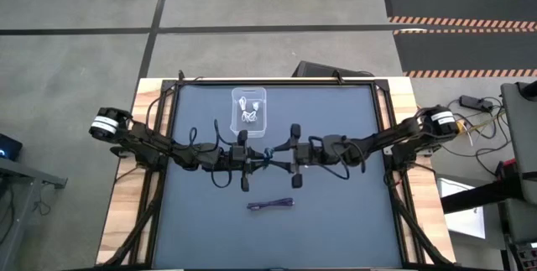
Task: Pick and place USB-C Cables
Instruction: Put the blue charger cable into the transparent bin
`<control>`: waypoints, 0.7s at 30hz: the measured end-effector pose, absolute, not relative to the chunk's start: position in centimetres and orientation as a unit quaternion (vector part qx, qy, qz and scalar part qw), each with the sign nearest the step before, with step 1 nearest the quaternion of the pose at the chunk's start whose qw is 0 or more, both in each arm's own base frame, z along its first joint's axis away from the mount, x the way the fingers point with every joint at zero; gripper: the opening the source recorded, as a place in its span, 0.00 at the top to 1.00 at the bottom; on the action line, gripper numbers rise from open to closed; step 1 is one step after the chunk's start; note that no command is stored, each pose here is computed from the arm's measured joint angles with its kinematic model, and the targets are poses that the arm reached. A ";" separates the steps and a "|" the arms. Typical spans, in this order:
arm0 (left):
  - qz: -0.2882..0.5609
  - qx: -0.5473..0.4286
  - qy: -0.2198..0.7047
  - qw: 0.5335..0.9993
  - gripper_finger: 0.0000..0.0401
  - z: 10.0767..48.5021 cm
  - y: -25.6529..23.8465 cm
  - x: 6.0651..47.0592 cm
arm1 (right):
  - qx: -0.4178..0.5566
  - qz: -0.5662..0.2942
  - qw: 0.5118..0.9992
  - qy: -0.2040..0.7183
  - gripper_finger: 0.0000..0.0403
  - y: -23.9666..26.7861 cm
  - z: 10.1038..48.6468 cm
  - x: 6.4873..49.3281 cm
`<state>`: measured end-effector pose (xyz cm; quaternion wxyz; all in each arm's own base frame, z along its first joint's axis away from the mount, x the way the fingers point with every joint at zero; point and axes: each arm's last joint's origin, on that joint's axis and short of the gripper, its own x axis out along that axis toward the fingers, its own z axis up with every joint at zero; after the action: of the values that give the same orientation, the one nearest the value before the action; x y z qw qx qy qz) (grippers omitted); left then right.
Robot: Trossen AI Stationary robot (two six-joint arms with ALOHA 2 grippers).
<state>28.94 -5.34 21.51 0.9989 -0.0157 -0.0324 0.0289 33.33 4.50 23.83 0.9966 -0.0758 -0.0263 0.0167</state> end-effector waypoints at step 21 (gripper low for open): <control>0.060 -0.018 -0.031 0.998 0.95 21.5 -4.8 29.0 | -0.066 -0.007 0.997 -0.045 0.58 2.4 25.1 26.7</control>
<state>29.04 -4.83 21.55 0.9975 -0.0177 -0.0312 0.0602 26.70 2.37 25.12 0.9968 -0.0657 -0.0448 -0.0072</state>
